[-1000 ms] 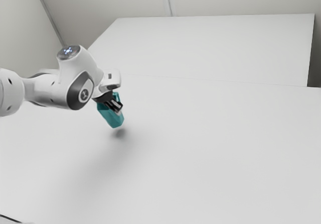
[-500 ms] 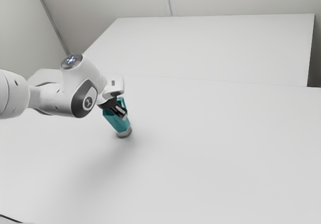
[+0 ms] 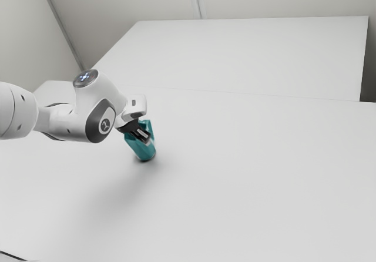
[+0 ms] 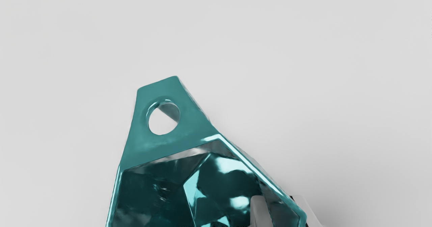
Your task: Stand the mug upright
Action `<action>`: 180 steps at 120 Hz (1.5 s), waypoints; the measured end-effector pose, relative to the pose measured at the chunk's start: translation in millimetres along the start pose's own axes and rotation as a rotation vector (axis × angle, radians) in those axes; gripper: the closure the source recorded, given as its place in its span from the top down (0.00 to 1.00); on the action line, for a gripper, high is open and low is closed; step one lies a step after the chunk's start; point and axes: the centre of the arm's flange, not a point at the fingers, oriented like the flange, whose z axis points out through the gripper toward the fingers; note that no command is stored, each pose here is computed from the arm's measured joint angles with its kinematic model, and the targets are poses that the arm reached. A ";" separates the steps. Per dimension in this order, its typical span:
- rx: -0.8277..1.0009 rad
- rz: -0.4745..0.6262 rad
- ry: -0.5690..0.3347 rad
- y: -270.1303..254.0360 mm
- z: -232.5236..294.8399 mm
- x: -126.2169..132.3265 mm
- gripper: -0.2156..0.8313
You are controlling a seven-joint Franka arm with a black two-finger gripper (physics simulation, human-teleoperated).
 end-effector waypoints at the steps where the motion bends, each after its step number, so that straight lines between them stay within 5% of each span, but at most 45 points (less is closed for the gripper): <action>1: 0.000 0.001 0.000 0.1 0.0 0.0 0.16; 49: 0.011 0.025 0.006 -1.0 -5.8 2.8 0.40; 106: 0.077 0.046 0.050 -4.5 -49.4 19.1 0.49; 133: -0.003 0.044 0.088 3.9 -130.5 105.4 0.53; 158: -0.097 -0.014 -0.099 -35.7 -167.9 168.7 0.61; 180: -0.070 -0.053 -0.280 -35.8 -172.5 185.8 0.72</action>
